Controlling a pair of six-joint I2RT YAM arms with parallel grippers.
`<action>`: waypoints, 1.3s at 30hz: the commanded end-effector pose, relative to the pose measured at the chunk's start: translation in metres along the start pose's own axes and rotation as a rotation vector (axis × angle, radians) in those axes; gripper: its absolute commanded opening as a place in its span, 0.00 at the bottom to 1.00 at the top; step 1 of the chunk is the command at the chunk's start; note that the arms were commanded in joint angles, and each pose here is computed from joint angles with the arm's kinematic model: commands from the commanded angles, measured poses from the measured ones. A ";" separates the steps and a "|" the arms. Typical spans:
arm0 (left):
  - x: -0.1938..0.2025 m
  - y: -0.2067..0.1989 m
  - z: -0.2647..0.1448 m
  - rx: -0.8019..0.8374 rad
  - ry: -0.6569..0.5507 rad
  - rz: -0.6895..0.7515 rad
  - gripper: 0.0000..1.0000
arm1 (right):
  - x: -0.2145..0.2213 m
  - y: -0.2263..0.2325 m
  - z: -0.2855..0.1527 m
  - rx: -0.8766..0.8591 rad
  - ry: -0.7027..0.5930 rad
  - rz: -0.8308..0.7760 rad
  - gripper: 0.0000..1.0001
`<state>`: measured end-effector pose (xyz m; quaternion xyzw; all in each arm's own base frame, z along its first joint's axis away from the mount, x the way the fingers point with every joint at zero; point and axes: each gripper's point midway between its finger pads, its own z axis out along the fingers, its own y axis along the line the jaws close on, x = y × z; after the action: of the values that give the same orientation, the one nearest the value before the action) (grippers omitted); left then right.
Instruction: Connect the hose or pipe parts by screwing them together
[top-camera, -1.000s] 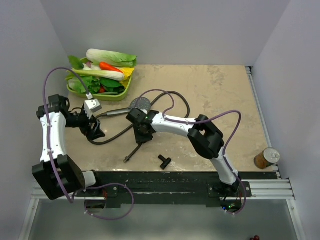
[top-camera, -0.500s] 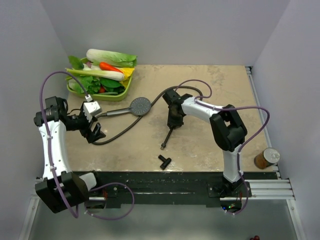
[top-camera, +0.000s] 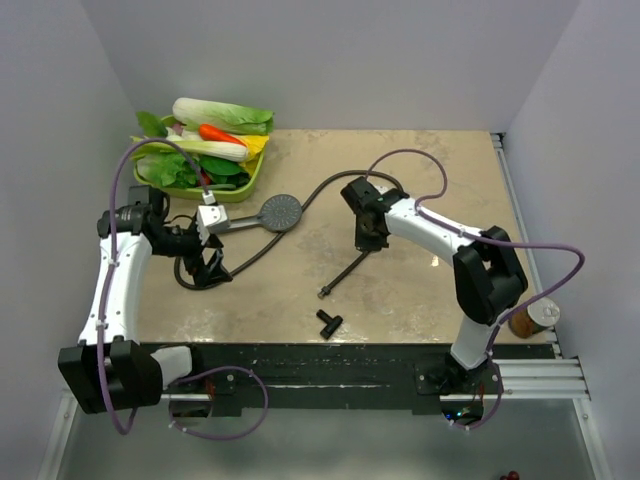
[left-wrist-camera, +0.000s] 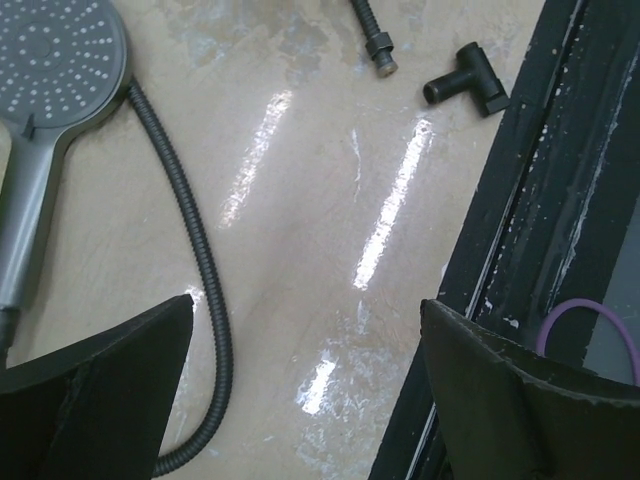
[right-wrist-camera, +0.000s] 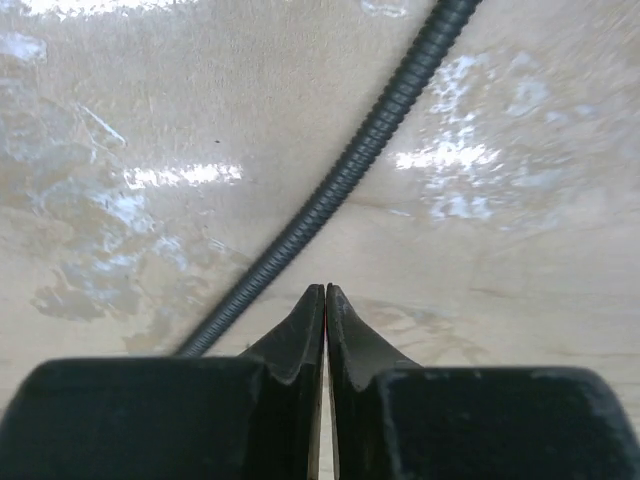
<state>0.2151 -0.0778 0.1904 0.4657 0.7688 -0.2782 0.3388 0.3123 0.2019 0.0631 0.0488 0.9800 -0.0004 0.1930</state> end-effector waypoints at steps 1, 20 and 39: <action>-0.018 -0.007 0.012 0.049 -0.024 0.014 0.99 | -0.029 -0.002 -0.044 0.037 -0.138 -0.239 0.11; -0.009 -0.004 0.024 0.116 -0.008 -0.043 0.99 | 0.088 0.066 -0.101 -0.356 -0.084 -1.076 0.65; -0.012 0.012 0.005 -0.006 -0.005 -0.098 0.99 | 0.182 0.105 -0.055 -0.440 0.126 -1.215 0.66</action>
<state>0.2163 -0.0922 0.1759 0.4480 0.7851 -0.3139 0.2905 0.1374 0.3145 0.0503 -0.5640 0.8171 0.0687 0.0975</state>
